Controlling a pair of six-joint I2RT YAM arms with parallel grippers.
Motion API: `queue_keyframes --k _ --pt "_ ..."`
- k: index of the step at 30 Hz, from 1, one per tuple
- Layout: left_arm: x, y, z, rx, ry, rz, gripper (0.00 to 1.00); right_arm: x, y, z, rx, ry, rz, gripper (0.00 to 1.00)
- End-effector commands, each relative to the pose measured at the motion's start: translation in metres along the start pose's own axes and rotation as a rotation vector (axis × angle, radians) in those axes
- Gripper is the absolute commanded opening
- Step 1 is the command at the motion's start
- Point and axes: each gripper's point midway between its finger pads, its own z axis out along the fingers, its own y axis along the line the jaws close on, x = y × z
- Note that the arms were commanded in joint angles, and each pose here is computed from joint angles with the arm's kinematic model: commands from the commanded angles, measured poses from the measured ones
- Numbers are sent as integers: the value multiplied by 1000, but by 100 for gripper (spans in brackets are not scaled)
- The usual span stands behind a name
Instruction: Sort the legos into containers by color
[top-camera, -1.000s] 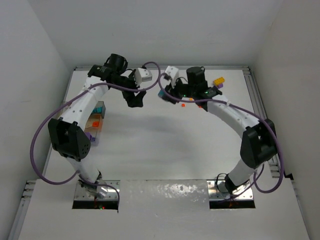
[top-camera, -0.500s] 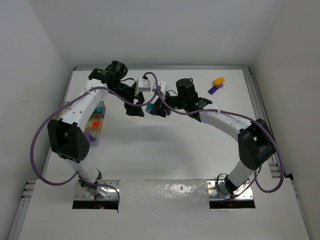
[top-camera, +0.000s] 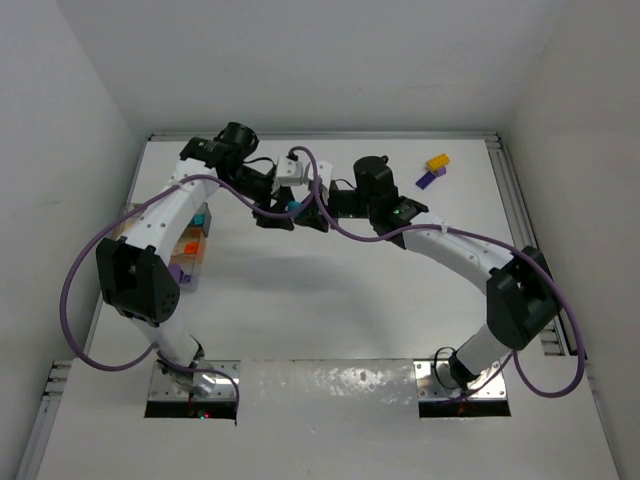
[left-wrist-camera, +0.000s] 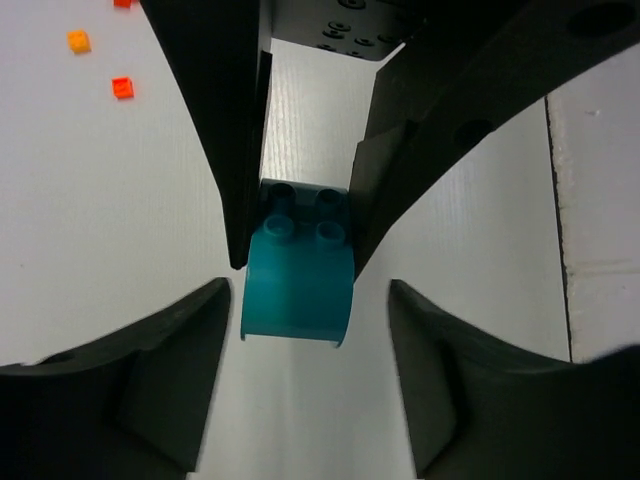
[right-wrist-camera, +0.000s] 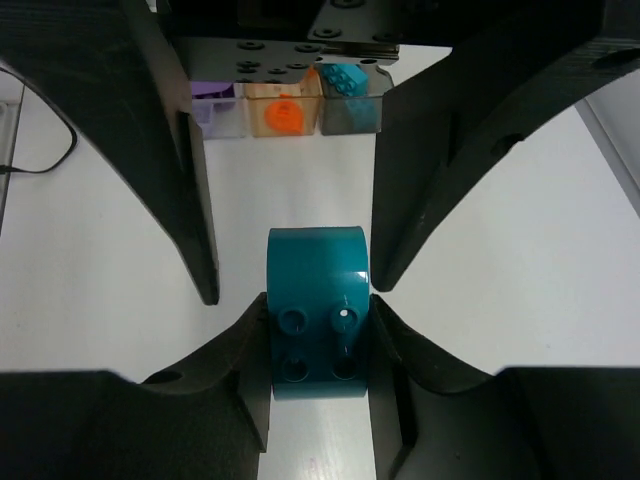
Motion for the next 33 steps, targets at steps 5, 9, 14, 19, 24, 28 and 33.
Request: queue_keyframes --k 5,9,14,19,24,28,33 --pt "-28 -6 -5 4 -59 81 7 -24 3 0 8 -67 -78 0" --pt "-19 -10 -7 1 -20 99 0 -12 1 -3 33 -23 -83 0" --pt "-9 -3 -12 -51 49 87 0 0 -3 -9 76 34 -69 48" --pt "17 32 -26 -259 191 -22 0 33 -13 -30 168 184 -97 88" --pt "56 61 -45 -509 229 -289 0 59 -25 -50 286 264 -24 94" --pt "110 104 -123 -897 200 -617 0 63 -30 -57 368 228 13 94" --pt "170 107 -195 -1053 81 -965 0 68 -23 -59 377 203 72 94"
